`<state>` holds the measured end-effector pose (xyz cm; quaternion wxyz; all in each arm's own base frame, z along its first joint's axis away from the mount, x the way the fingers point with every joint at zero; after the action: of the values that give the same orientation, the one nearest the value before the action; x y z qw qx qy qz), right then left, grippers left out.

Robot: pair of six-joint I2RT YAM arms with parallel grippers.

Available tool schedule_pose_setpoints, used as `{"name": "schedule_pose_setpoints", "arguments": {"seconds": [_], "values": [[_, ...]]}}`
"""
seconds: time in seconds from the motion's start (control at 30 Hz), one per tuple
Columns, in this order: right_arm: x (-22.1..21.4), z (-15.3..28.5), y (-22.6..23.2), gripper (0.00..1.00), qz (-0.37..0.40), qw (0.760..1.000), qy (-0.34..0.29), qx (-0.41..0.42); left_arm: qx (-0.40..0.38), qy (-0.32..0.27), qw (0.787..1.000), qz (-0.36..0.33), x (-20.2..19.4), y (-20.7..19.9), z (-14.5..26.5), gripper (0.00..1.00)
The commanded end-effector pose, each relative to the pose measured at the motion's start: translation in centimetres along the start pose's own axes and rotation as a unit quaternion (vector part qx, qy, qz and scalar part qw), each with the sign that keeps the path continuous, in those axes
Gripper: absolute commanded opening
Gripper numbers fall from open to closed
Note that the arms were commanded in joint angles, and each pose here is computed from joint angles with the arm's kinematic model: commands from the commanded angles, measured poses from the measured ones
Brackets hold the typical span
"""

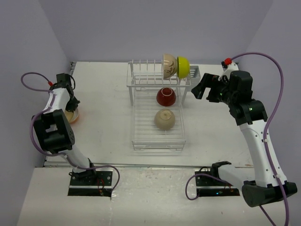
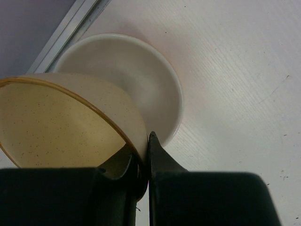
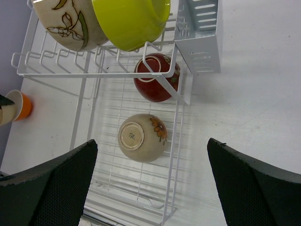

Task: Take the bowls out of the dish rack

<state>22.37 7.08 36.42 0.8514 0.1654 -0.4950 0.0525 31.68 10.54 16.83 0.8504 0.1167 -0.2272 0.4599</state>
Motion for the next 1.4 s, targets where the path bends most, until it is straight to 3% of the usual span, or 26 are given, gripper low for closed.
{"name": "schedule_pose_setpoints", "arguments": {"seconds": [0.0, 0.3, 0.47, 0.67, 0.77, 0.87, 0.93, 1.0, 1.03, 1.1, 1.13, 1.17, 1.23, 1.27, 1.33, 1.37], "values": [[1.1, 0.7, 0.4, 0.99, 0.009, 1.0, -0.023, 0.009, -0.032, -0.042, 0.999, 0.007, 2.4, -1.3, 0.3, 0.0], [1.2, 0.9, 0.4, 0.99, 0.01, 1.0, -0.028, 0.001, -0.034, -0.022, 0.999, 0.002, 2.2, -1.9, -1.0, 0.0], [1.1, 0.8, 0.4, 0.99, 0.011, 1.0, -0.027, 0.004, -0.038, -0.014, 0.999, -0.001, 2.0, -2.0, -1.2, 0.15], [1.0, 0.8, 0.4, 0.99, 0.009, 1.0, -0.028, 0.007, -0.043, -0.016, 0.999, 0.002, 2.4, -2.2, -0.6, 0.25], [1.1, 0.8, 0.5, 0.99, 0.008, 1.0, -0.028, 0.01, -0.047, -0.026, 0.999, 0.011, 2.9, -2.1, 0.4, 0.35], [1.1, 0.8, 0.6, 0.99, 0.006, 0.999, -0.03, 0.013, -0.058, -0.055, 0.996, 0.03, 4.4, -2.2, 2.7, 0.38], [1.1, 0.7, 0.6, 0.99, 0.004, 1.0, -0.027, 0.013, -0.094, -0.072, 0.992, 0.041, 5.2, -2.5, 5.0, 0.4], [1.1, 0.7, 0.5, 0.99, 0.003, 1.0, -0.028, 0.01, -0.188, -0.065, 0.979, 0.044, 5.8, -4.3, 8.0, 0.42], [1.1, 0.7, 0.5, 0.99, 0.002, 1.0, -0.028, 0.007, -0.255, -0.088, 0.962, 0.044, 6.7, -5.4, 10.0, 0.42], [1.3, 0.7, 0.3, 0.99, 0.001, 1.0, -0.03, -0.006, -0.429, -0.037, 0.903, 0.016, 5.5, -8.7, 14.3, 0.43], [1.3, 0.7, 0.2, 0.99, 0.001, 1.0, -0.028, -0.01, -0.495, -0.05, 0.867, 0.004, 5.8, -10.4, 16.5, 0.48], [1.5, 0.7, 0.2, 0.99, 0.001, 0.999, -0.03, -0.013, -0.561, -0.022, 0.827, -0.009, 5.5, -11.8, 19.3, 0.5], [1.6, 0.9, 0.1, 0.99, -0.003, 0.999, -0.033, -0.021, -0.621, 0.006, 0.782, -0.051, 3.4, -15.6, 22.4, 0.57], [1.8, 1.0, 0.2, 0.99, -0.005, 0.999, -0.035, -0.023, -0.658, 0.005, 0.75, -0.073, 3.4, -16.6, 25.1, 0.61], [1.9, 1.2, 0.1, 0.99, -0.009, 0.999, -0.038, -0.029, -0.706, 0.034, 0.699, -0.112, 0.5, -19.7, 28.4, 0.62], [1.9, 1.3, 0.2, 0.99, -0.01, 0.999, -0.04, -0.029, -0.719, 0.037, 0.683, -0.121, -0.3, -20.4, 29.3, 0.62]]}}
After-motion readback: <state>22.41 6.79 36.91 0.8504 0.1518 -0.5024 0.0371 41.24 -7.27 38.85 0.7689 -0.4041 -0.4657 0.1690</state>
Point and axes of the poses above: each gripper's point midway between its finger pads, its own z axis back along the fingers, its own y axis along the line the jaws close on, x = y × z, the point moved 9 cm from there along z, back along the fingers, and after that the axes turned 11 degrees about z, right-handed, at the moved point
